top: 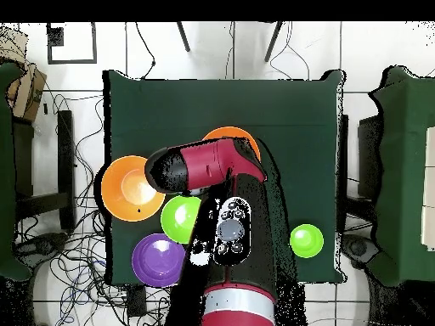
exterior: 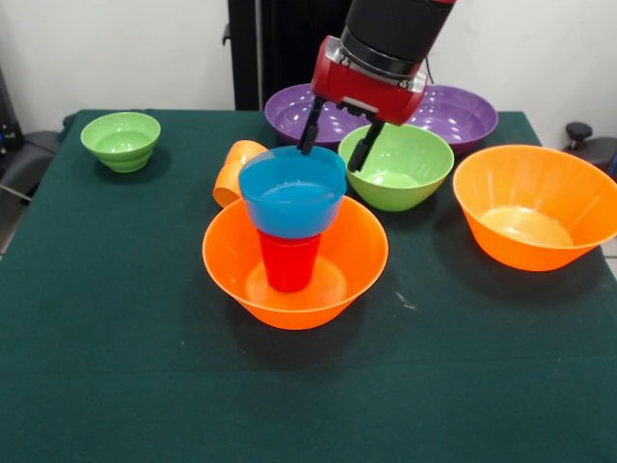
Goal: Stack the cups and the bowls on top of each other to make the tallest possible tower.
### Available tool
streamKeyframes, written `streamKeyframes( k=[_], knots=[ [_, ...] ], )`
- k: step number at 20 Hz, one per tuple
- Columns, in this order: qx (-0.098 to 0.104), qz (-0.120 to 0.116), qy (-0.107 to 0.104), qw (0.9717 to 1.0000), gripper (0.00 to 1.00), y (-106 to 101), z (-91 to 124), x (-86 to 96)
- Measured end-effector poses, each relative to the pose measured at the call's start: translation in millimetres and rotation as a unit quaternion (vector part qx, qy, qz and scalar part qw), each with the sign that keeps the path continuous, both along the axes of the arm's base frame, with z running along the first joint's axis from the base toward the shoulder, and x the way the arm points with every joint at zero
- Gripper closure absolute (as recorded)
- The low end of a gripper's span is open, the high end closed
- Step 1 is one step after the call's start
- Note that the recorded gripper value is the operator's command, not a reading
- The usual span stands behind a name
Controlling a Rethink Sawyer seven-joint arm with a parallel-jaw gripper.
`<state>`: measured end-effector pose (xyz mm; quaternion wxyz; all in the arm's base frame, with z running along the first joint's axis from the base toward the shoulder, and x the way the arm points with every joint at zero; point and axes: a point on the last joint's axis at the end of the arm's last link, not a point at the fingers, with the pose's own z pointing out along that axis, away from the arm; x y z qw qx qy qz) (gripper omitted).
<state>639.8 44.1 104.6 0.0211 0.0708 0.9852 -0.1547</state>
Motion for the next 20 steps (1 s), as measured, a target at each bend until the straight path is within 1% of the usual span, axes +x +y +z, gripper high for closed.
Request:
streamKeyframes(
  k=[10,20],
  knots=[
    [-0.002,0.003,-0.012,0.9999,0.00,-2.2,1.7,2.5],
    [-0.005,0.000,-0.017,0.9998,0.00,-6.2,6.9,3.7]
  ],
)
